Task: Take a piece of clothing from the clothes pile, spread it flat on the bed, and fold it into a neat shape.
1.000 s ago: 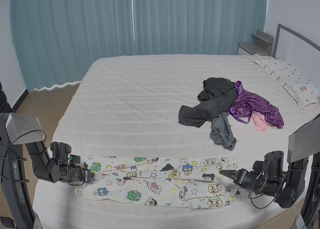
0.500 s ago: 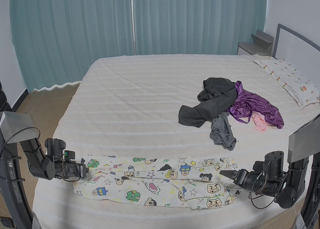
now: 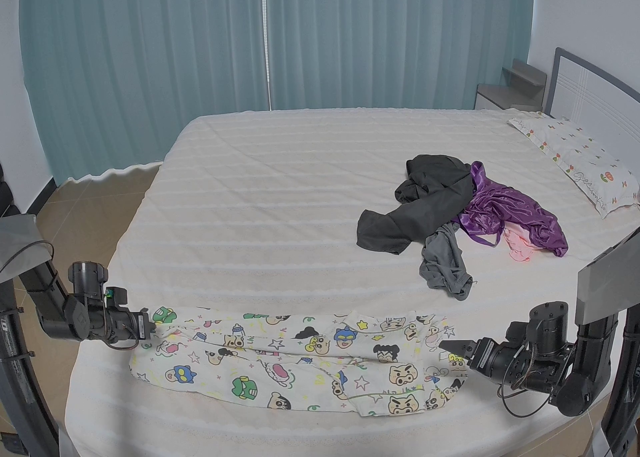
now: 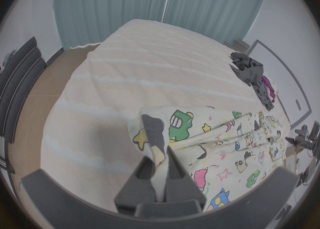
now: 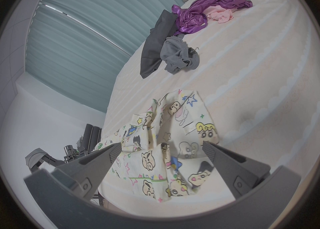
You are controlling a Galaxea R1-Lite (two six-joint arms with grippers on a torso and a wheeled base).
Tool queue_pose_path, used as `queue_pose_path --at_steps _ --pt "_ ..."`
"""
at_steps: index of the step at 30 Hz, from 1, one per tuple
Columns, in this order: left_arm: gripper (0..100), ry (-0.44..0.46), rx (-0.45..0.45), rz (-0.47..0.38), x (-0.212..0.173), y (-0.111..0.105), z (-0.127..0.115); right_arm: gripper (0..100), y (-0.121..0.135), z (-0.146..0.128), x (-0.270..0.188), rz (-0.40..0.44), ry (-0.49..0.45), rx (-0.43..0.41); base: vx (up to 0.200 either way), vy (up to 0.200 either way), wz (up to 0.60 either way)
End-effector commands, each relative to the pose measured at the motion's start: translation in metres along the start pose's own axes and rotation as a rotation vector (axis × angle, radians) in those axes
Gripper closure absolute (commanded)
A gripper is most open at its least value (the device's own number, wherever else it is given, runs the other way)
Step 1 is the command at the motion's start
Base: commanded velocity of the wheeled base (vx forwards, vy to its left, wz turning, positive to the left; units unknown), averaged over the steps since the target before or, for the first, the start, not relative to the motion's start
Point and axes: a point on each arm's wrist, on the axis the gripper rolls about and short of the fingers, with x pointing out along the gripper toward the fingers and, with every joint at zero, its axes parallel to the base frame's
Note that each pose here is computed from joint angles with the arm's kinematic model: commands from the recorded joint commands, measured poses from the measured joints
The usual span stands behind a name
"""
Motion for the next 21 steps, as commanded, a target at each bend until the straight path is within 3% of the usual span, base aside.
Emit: queue_pose_path --at_steps 1,7,8,17,21 --pt "100 -0.076 -0.002 0.055 -0.019 0.024 0.027 0 0.001 0.001 0.000 0.011 -0.009 -0.003 0.000 0.000 0.00" --pt "100 -0.095 -0.015 0.125 -0.033 0.058 0.040 0 0.001 0.001 0.000 0.011 -0.010 -0.003 0.000 0.000 0.00" --pt "100 -0.102 -0.035 0.155 -0.040 0.073 0.045 0 0.001 0.001 0.000 0.011 -0.010 -0.003 0.000 0.000 0.00" --pt "100 -0.154 -0.130 0.287 -0.080 0.142 0.073 0 0.001 0.001 -0.001 0.011 -0.013 -0.004 0.000 0.000 0.00" --pt "100 -0.154 -0.161 0.313 -0.094 0.157 0.081 0 0.001 0.001 -0.001 0.009 -0.012 -0.003 0.000 0.000 0.00"
